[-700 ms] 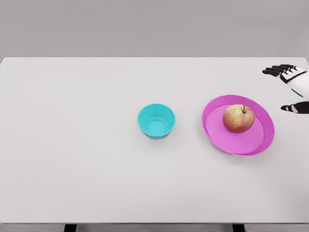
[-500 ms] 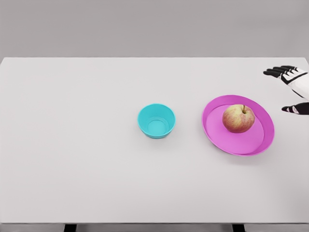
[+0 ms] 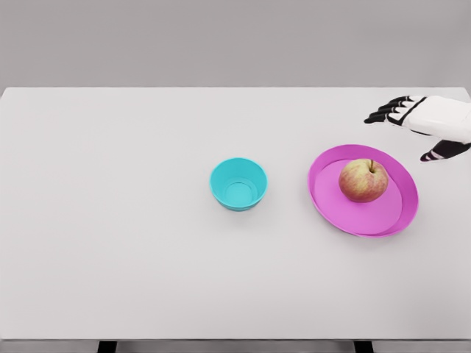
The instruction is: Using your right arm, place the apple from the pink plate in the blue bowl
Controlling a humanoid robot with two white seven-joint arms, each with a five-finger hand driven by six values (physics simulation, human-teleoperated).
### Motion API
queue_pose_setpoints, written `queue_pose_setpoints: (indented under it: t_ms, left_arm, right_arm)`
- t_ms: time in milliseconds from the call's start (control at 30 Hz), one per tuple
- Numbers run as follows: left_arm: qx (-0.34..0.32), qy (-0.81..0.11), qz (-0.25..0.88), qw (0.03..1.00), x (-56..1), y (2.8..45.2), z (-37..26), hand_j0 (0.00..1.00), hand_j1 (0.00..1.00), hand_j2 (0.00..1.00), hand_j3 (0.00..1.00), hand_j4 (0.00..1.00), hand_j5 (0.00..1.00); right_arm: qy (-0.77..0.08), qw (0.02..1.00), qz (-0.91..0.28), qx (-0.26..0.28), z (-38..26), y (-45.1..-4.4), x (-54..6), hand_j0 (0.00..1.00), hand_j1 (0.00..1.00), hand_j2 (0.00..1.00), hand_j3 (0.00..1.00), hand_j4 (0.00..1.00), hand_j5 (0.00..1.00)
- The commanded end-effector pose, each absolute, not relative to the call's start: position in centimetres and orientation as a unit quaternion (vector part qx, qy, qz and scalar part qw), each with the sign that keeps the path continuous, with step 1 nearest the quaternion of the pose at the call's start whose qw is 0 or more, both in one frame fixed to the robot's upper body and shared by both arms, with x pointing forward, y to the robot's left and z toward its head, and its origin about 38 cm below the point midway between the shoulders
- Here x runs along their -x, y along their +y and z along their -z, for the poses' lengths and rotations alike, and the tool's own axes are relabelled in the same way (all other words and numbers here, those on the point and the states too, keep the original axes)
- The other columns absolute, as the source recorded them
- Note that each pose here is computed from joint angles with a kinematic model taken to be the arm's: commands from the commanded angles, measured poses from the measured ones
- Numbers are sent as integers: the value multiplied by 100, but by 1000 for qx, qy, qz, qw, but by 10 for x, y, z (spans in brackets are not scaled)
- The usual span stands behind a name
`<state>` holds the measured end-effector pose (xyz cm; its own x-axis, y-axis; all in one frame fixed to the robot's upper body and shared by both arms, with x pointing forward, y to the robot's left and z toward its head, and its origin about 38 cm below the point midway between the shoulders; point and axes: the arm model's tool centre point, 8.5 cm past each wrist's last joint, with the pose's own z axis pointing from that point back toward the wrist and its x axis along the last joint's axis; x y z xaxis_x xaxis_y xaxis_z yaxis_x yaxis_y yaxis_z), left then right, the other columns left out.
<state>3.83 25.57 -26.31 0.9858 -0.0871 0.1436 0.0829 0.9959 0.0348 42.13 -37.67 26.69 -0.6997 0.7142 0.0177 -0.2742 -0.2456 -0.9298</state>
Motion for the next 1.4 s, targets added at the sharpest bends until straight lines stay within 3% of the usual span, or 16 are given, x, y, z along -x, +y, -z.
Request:
queue_pose_setpoints:
  t_ms: [0,1367]
  left_arm:
    - [-14,-73,43,996,-38,256,263,100,100,100,100,100,100]
    - [-14,-73,43,996,-38,256,263,100,100,100,100,100,100]
  right_arm:
    - [-505,330,-782,156,-225,-353,-419,100,100,100,100,100,100]
    - [-469,356,-800,115,-181,-344,-428,100,100,100,100,100,100]
